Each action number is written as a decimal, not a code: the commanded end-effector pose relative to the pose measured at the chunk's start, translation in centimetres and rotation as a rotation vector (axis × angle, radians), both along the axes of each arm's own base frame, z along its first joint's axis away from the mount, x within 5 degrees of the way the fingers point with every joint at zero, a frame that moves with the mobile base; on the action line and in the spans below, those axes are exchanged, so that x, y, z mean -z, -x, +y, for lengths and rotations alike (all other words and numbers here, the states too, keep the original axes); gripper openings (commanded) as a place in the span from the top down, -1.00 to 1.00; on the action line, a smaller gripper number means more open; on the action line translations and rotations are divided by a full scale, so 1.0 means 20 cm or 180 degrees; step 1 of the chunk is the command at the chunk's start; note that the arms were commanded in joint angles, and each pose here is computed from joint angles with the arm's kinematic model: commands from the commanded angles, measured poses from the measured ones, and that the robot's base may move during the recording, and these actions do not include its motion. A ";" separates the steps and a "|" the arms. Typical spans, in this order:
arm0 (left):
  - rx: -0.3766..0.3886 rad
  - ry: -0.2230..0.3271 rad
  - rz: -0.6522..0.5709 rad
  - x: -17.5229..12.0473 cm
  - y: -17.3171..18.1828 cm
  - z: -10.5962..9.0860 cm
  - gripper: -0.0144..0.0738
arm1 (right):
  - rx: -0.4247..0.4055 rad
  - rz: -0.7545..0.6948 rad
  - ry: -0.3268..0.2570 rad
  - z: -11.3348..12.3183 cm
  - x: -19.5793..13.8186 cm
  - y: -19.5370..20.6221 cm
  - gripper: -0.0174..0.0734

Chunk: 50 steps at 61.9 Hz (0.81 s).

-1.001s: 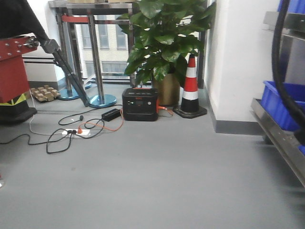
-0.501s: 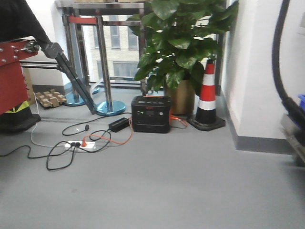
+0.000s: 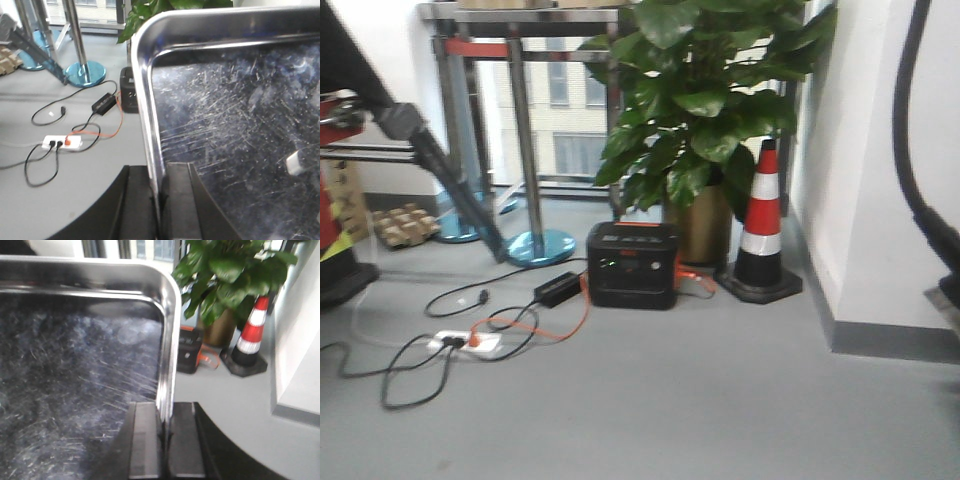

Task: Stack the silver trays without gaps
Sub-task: 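Drive the base past the plant toward the second shelf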

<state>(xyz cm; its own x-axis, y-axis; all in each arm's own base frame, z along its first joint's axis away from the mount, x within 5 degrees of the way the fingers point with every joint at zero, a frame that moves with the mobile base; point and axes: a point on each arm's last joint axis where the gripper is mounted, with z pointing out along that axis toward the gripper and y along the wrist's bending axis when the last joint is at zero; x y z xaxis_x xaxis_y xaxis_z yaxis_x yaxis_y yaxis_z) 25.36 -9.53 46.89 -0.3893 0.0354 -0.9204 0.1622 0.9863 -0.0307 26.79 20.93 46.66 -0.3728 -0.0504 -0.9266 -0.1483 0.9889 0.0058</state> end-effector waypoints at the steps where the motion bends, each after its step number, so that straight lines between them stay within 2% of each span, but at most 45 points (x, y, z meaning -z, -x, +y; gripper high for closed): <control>1: 0.0196 0.0116 -0.0136 -0.03 0.01 -0.05 0.71 | -0.0439 -0.0381 -0.0188 0.07 -0.06 0.01 0.77; 27: 0.0196 0.0116 -0.0136 -0.03 0.01 -0.05 0.71 | -0.0862 -0.0790 -0.0427 0.14 -0.13 0.02 0.77; 50: 0.0196 0.0116 -0.0136 -0.03 0.01 -0.05 0.71 | -0.1091 -0.1010 -0.0556 0.17 -0.16 0.03 0.77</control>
<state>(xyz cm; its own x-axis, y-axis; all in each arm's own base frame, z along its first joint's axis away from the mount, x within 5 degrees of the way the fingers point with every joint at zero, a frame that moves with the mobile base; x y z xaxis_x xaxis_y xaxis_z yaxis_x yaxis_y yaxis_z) 25.01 -8.91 46.66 -0.4322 0.0298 -0.9013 0.1252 0.9918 -0.0273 27.23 21.80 48.58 -0.1714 -0.0461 -0.9841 -0.2912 0.9567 0.0059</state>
